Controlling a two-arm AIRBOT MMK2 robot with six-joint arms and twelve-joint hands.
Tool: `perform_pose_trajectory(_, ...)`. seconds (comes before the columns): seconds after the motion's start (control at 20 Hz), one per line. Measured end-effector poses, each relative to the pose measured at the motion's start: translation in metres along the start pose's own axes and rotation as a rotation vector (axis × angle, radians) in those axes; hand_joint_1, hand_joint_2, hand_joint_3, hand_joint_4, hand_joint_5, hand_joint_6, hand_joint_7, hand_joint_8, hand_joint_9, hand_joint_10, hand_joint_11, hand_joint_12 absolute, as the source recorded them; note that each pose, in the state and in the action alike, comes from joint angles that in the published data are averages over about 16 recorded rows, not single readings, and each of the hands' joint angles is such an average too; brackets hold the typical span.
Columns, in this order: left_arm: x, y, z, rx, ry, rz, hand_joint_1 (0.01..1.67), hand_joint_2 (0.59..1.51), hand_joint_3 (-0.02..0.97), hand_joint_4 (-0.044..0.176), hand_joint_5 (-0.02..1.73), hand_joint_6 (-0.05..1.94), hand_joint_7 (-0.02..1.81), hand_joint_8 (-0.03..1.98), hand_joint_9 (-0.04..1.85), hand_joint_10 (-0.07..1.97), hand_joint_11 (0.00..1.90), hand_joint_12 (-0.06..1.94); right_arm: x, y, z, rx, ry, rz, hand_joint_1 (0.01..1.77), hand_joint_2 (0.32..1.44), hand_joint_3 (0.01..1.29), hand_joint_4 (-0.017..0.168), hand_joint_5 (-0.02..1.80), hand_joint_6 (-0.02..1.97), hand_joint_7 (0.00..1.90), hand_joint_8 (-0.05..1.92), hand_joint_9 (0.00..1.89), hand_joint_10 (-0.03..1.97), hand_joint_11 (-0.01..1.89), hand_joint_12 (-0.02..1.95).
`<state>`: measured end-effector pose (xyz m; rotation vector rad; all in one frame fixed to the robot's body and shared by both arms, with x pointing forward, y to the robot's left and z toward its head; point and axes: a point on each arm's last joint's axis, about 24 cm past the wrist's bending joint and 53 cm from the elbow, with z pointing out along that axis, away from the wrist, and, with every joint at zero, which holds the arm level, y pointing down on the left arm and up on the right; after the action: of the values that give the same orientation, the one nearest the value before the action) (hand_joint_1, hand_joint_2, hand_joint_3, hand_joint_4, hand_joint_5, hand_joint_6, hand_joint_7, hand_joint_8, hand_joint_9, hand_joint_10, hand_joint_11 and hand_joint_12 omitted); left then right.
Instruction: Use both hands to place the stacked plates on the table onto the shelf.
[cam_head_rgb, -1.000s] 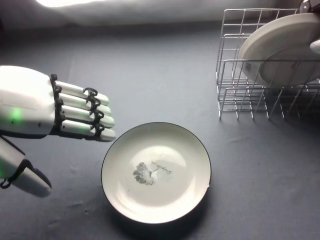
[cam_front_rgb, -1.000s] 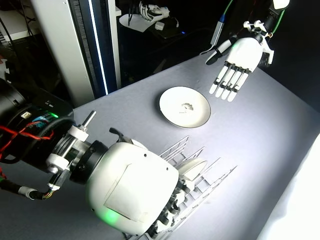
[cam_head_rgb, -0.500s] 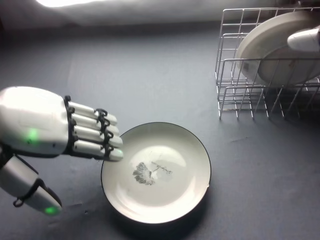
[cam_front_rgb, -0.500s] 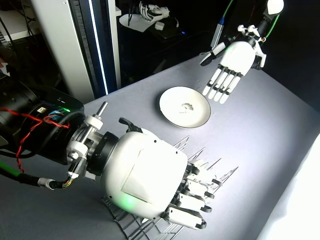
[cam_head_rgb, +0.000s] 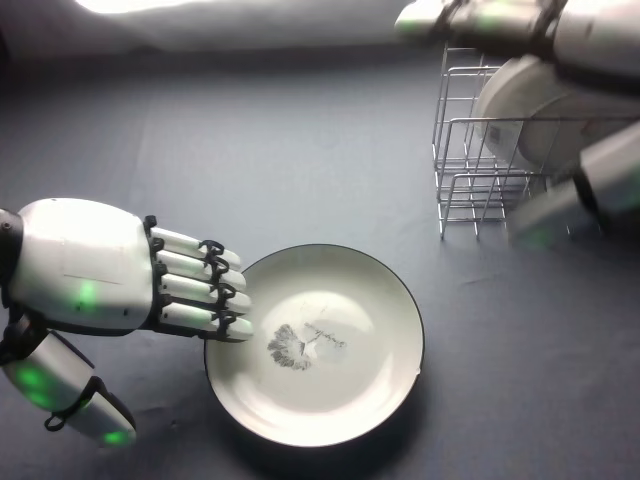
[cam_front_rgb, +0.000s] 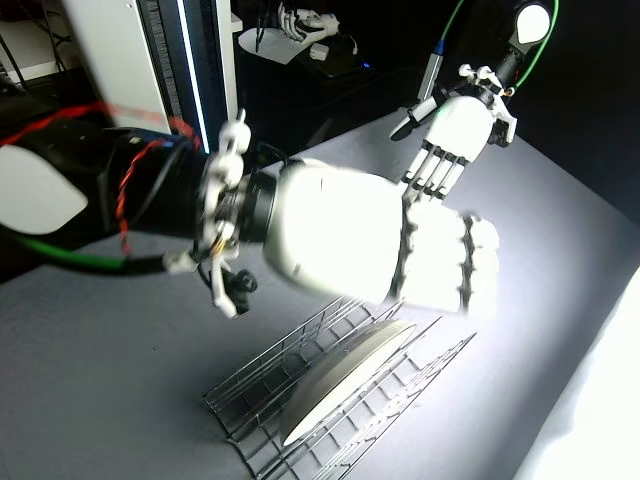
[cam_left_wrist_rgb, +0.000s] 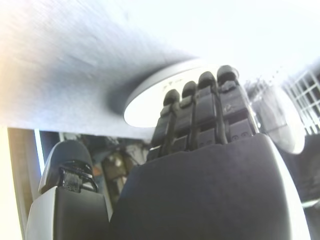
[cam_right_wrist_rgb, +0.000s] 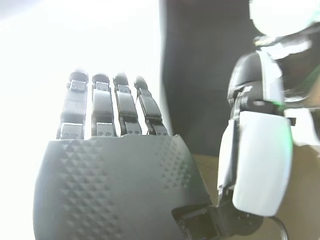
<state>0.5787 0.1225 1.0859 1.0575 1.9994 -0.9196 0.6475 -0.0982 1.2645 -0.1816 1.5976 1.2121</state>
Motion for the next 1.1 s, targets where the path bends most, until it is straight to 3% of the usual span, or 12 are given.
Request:
perform_pose_trajectory(0.15,0.005,0.001,0.003,-0.006,0.007,-0.010,0.01,1.123,0.015,0.000,0.02,0.01,0.02,0.02,0.01,0.00,0.01,0.00,0.026,0.019,0.000,-0.073,0.083,-0.125,0.77,0.85,0.02,0.002,0.02,0.03,0.02,0.01,0.02,-0.01,0.02,0.01)
perform_pose_trajectory(0.5,0.025,0.006,0.008,-0.023,0.038,-0.054,0.01,1.122,0.016,-0.003,0.01,-0.01,0.01,0.01,-0.01,-0.02,0.01,-0.01,0.078,0.037,-0.007,-0.204,0.246,-0.347,1.02,0.78,0.02,0.004,0.02,0.03,0.02,0.01,0.02,-0.01,0.02,0.00)
perform_pose_trajectory(0.85,0.045,0.010,0.008,-0.040,0.069,-0.098,0.01,1.125,0.016,-0.009,0.00,-0.03,0.00,-0.01,-0.02,-0.04,0.02,0.00,0.111,0.045,-0.008,-0.289,0.337,-0.441,1.34,0.85,0.02,0.003,0.02,0.03,0.01,0.01,0.02,-0.01,0.02,0.00)
perform_pose_trajectory(1.1,0.051,0.010,0.008,-0.044,0.079,-0.112,0.01,1.127,0.016,-0.012,-0.01,-0.04,-0.01,-0.02,-0.03,-0.04,0.02,0.02,0.128,0.046,-0.004,-0.299,0.368,-0.435,1.48,0.91,0.03,0.003,0.02,0.03,0.01,0.01,0.02,-0.01,0.02,0.01)
